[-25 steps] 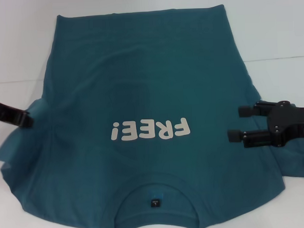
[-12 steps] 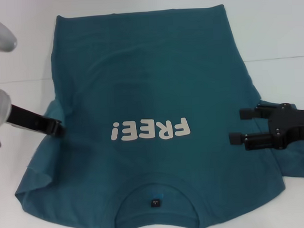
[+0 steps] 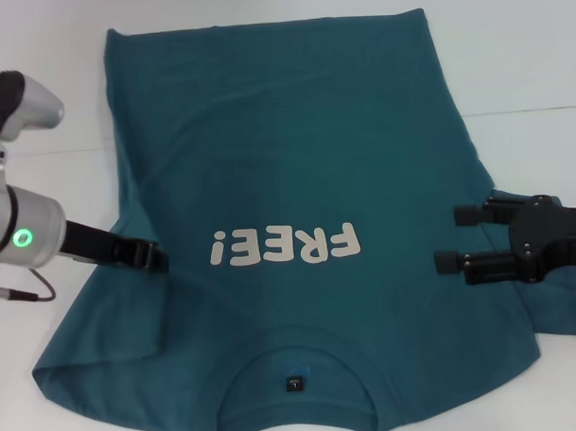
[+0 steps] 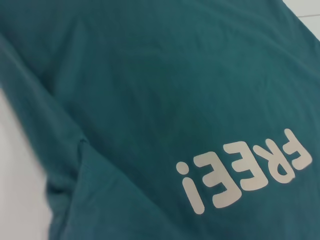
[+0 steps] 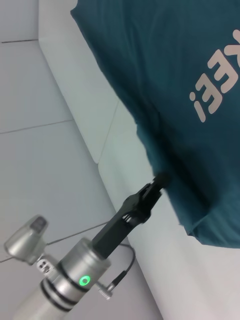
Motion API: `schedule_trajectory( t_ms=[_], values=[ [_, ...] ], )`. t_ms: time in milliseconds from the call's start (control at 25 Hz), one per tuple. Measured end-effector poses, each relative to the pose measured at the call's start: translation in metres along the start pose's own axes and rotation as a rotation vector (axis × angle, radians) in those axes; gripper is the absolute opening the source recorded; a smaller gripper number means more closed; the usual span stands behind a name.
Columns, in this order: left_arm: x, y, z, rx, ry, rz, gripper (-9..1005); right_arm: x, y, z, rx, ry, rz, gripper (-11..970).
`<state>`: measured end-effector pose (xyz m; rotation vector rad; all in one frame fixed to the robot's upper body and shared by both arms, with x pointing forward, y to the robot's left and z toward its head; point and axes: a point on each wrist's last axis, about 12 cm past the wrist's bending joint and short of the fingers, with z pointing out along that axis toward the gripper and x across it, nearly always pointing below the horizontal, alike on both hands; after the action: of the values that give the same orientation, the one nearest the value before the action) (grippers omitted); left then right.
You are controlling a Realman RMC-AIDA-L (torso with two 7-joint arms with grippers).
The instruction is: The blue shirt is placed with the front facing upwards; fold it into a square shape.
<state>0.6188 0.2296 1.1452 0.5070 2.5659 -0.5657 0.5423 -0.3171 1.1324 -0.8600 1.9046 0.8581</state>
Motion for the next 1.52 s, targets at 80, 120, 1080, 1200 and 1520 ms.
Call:
schedule_trajectory(
  t_ms=[80,120,1080,1200,1520],
  values=[
    [0.000,-0.001,0.006,-0.008,-0.010,0.006,115,0.000,0.000,0.000,-0.001,0.000,0.000,946],
    [-0.001,-0.003,0.009,-0.009,-0.019,0.011,116,0.000,0.000,0.000,-0.002,0.000,0.000,946],
    [0.011,0.024,0.026,-0.162,-0.170,-0.029,681,-0.003,0.000,0.004,-0.003,-0.006,0.003,945],
    [0.012,0.023,0.030,-0.170,-0.173,-0.027,680,-0.004,-0.001,0.004,-0.003,-0.004,0.002,945],
    [0.008,0.008,0.045,-0.124,-0.141,0.001,678,-0.004,-0.001,0.004,-0.001,0.000,0.009,946]
  ],
)
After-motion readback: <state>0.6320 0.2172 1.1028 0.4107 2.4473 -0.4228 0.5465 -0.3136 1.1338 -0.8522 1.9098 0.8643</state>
